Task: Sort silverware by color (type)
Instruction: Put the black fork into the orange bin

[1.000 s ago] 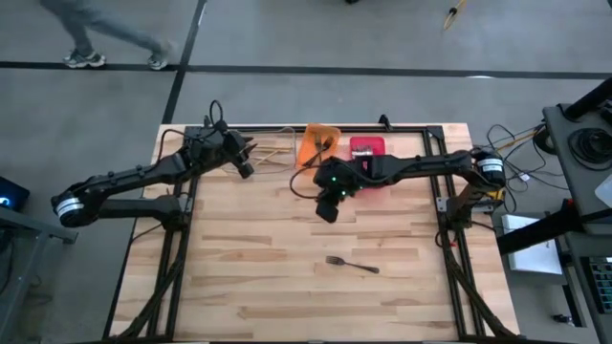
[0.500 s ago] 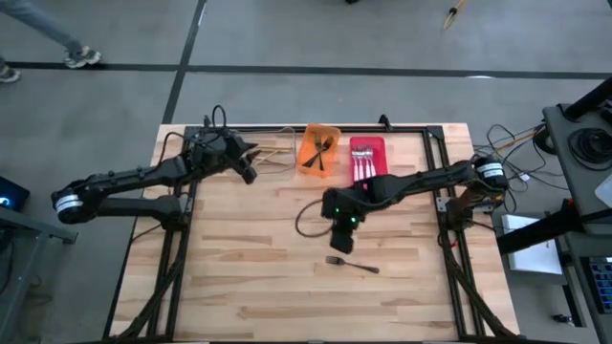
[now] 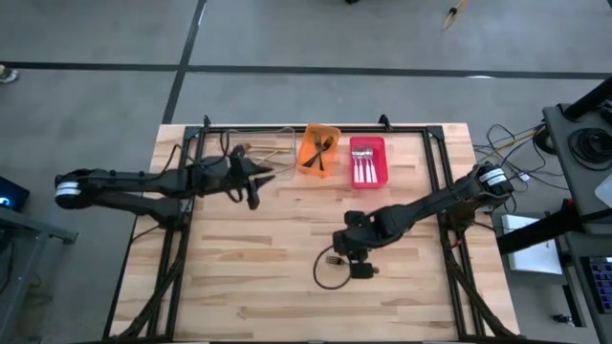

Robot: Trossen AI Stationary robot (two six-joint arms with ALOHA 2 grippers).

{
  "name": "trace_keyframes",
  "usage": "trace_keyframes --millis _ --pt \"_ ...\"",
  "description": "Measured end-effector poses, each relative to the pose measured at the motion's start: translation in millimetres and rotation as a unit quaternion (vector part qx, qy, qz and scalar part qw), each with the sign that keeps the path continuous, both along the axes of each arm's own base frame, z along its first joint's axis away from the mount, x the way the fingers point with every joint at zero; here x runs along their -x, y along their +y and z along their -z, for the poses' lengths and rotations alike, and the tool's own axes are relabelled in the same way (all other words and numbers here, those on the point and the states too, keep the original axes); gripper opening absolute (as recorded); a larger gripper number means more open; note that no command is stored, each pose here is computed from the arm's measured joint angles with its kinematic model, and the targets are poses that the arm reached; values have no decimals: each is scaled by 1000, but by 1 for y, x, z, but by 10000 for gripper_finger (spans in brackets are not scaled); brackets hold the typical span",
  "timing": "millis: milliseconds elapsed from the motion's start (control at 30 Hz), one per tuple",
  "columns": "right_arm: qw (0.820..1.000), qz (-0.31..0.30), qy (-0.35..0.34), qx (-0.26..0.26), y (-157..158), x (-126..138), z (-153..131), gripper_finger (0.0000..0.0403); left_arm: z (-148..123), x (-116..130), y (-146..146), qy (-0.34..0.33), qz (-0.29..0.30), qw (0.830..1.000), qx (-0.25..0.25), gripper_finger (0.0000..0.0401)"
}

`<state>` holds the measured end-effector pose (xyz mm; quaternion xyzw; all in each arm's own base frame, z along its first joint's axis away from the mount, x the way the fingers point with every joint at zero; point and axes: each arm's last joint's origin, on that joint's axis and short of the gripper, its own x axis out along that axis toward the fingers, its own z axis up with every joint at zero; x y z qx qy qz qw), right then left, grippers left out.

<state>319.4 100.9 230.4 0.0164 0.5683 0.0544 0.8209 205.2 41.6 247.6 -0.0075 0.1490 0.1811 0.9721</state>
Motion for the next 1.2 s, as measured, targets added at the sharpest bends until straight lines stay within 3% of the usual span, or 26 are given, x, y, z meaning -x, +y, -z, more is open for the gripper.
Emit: trace_keyframes --millis 267,467,633,967,1200 --pt "999 36 12 -13 14 3 16 111 -11 -6 -33 -56 77 995 -9 82" --pt "999 28 25 -2 31 0 40 170 -13 -7 -40 -67 93 993 -9 82" --pt "998 27 51 6 40 -5 66 197 -13 -7 -40 -69 92 993 -1 82" --pt "994 25 94 45 41 -14 110 174 -13 -7 -40 -69 91 993 2 82" --pt "995 2 88 48 40 -17 116 111 -13 -7 -40 -69 91 993 2 82"
